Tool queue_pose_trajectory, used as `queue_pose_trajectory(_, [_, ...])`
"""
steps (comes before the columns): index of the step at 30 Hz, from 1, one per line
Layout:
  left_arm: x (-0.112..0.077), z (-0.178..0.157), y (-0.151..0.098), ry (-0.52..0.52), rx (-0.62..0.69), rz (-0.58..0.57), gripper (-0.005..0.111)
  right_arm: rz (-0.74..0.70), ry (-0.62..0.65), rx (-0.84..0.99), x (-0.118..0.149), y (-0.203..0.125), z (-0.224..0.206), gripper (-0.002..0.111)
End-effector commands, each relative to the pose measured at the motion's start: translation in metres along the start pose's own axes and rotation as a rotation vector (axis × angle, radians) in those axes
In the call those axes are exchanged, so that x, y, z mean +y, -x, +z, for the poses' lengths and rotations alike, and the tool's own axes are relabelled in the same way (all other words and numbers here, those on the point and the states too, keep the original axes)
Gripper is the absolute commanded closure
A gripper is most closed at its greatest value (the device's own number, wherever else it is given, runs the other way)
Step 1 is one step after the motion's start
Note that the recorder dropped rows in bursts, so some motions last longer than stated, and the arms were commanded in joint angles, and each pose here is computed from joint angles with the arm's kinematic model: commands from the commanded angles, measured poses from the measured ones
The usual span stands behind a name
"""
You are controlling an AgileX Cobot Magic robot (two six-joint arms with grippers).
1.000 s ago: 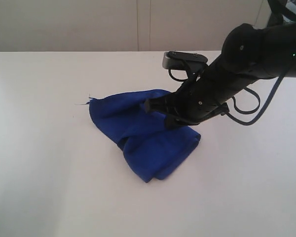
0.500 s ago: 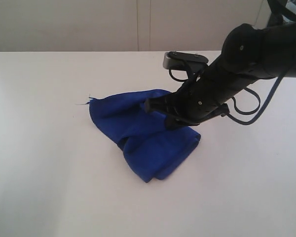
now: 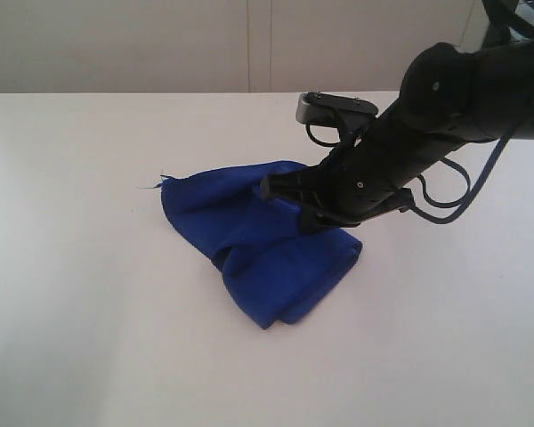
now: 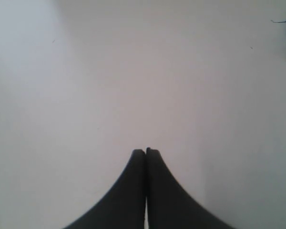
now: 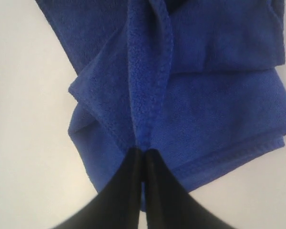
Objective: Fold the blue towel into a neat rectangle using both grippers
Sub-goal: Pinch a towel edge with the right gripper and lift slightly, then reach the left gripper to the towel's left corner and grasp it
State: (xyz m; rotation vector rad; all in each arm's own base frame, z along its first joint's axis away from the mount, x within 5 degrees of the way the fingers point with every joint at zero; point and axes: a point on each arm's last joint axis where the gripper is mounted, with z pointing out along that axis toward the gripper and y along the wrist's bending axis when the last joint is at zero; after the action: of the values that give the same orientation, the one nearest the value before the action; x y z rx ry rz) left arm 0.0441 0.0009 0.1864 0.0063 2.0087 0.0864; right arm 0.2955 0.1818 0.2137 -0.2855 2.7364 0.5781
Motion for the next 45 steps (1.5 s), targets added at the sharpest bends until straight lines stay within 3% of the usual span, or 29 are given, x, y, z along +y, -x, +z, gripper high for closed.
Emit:
queue_pose_trajectory(1, [0.0, 0.001, -0.002, 0.0, 0.0, -0.012, 0.107, 0.006, -0.005, -0.007, -0.003, 0.001, -0.003, 0.108])
queue_pose_trajectory(14, [0.002, 0.001, -0.002, 0.029, 0.003, 0.031, 0.107, 0.025, -0.005, -0.003, -0.003, 0.001, -0.003, 0.108])
queue_pose_trajectory(18, [0.005, -0.002, 0.019, 0.055, -0.232, 0.024, 0.107, 0.025, -0.005, -0.003, -0.003, 0.001, -0.003, 0.108])
queue_pose_trajectory(22, [0.006, -0.006, 0.033, 0.077, -0.388, 0.026, 0.107, 0.025, -0.005, 0.0, -0.003, 0.0, -0.003, 0.108])
queue_pose_trajectory(30, [0.008, -0.014, 0.047, 0.102, -0.567, 0.028, 0.107, 0.019, -0.005, 0.001, -0.003, 0.0, -0.003, 0.108])
queue_pose_trajectory(33, [0.008, -0.019, 0.054, 0.091, -0.621, -0.024, 0.107, 0.019, -0.005, 0.001, -0.003, 0.0, -0.003, 0.108])
queue_pose_trajectory(35, [0.008, -0.019, 0.057, 0.076, -0.555, -0.051, 0.107, 0.019, -0.005, 0.001, -0.003, 0.0, -0.003, 0.108])
queue_pose_trajectory(39, [0.009, -0.016, 0.076, 0.042, -0.293, -0.114, 0.107, -0.006, -0.023, 0.002, -0.004, 0.0, -0.003, 0.108])
queue_pose_trajectory(40, [0.01, -0.013, 0.089, 0.034, -0.226, -0.127, 0.107, -0.032, -0.043, 0.002, -0.006, 0.0, -0.003, 0.108])
queue_pose_trajectory(45, [0.007, 0.017, 0.109, -0.039, 0.029, -0.233, 0.107, -0.057, -0.066, 0.002, -0.008, 0.0, -0.003, 0.108])
